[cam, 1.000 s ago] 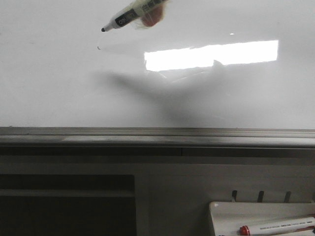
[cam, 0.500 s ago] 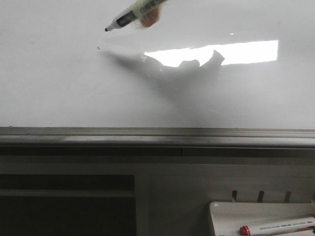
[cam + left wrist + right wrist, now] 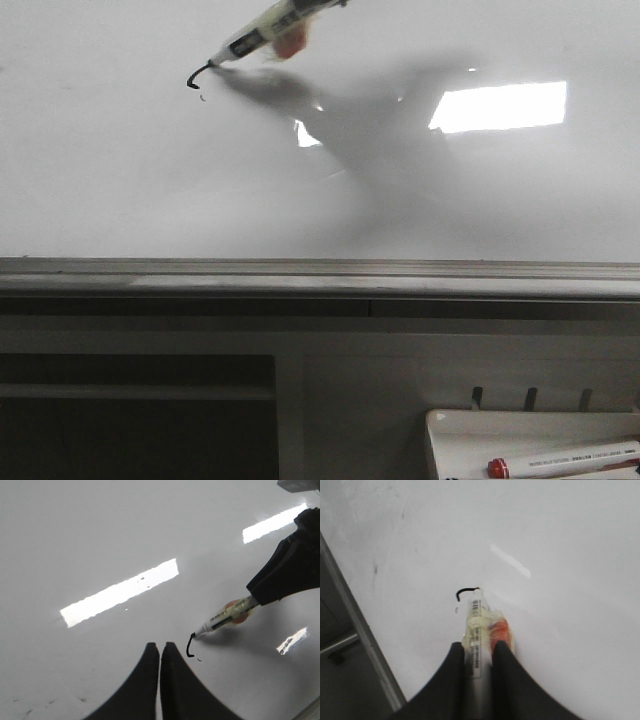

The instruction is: Write number 2 on whiteboard

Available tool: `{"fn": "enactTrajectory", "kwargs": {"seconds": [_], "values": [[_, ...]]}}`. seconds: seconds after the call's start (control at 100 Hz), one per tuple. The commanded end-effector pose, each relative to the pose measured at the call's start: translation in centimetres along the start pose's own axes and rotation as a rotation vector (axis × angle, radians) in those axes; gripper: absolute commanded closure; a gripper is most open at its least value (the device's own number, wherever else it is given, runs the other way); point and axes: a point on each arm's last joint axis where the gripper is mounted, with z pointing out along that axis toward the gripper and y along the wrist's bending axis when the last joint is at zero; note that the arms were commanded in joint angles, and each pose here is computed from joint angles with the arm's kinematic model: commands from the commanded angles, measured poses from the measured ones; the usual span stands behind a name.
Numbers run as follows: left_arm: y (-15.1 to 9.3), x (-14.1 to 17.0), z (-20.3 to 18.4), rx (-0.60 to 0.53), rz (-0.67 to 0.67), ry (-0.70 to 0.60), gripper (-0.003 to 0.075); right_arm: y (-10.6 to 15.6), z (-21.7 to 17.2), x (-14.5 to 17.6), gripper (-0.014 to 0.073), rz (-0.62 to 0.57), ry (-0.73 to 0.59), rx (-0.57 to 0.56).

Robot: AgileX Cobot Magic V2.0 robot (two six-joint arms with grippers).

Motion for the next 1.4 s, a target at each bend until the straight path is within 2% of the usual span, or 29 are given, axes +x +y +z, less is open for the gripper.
{"fn": "enactTrajectory", "kwargs": {"seconds": [0.0, 0.17, 0.31, 0.5, 0.6, 0.77, 1.05, 1.19, 1.32, 1.39], "values": [[0.2, -1.6, 0.2, -0.002, -0.026, -0.097, 0.0741, -1.2, -2.6, -1.4, 0.0641, 0.003, -0.100, 0.106], [0.2, -1.6, 0.2, -0.002, -0.026, -0.097, 0.0741, -0.3, -3.0, 1.6, 0.0641, 0.070, -0.020, 0.065], [0.2, -1.6, 0.2, -0.002, -0.026, -0.097, 0.0741, 0.1, -0.9, 3.7, 0.0642, 0.118, 0.062, 0.034], [0.2, -1.6, 0.2, -0.002, -0.026, -0.097, 0.0741, 2.2, 2.2, 2.8, 0.0642, 0.076, 0.078, -0.043], [0.2, -1.6, 0.2, -0.002, -0.026, -0.097, 0.0741, 2.7, 2.6, 2.3, 0.0642, 0.062, 0.068, -0.056], [0.2, -1.6, 0.2, -0.001, -0.022, -0.095, 0.0741, 2.0, 0.5, 3.0, 0.0642, 0.070, 0.064, -0.028], [0.2, -1.4, 0.2, -0.003, -0.017, -0.076, 0.0741, 0.0, -4.8, 6.7, 0.0642, 0.167, 0.077, 0.082], [0.2, -1.1, 0.2, -0.005, -0.008, -0.043, 0.0741, 1.1, -5.6, 6.2, 0.0642, 0.156, 0.083, 0.001], [-0.1, -1.3, 0.3, 0.023, 0.087, -0.071, 0.0735, 2.5, -6.0, 4.8, 0.0642, 0.119, 0.066, -0.091], [-0.4, -1.4, 0.4, 0.060, 0.203, -0.088, 0.0656, 3.3, -6.1, 3.7, 0.0642, 0.089, 0.041, -0.129]]}}
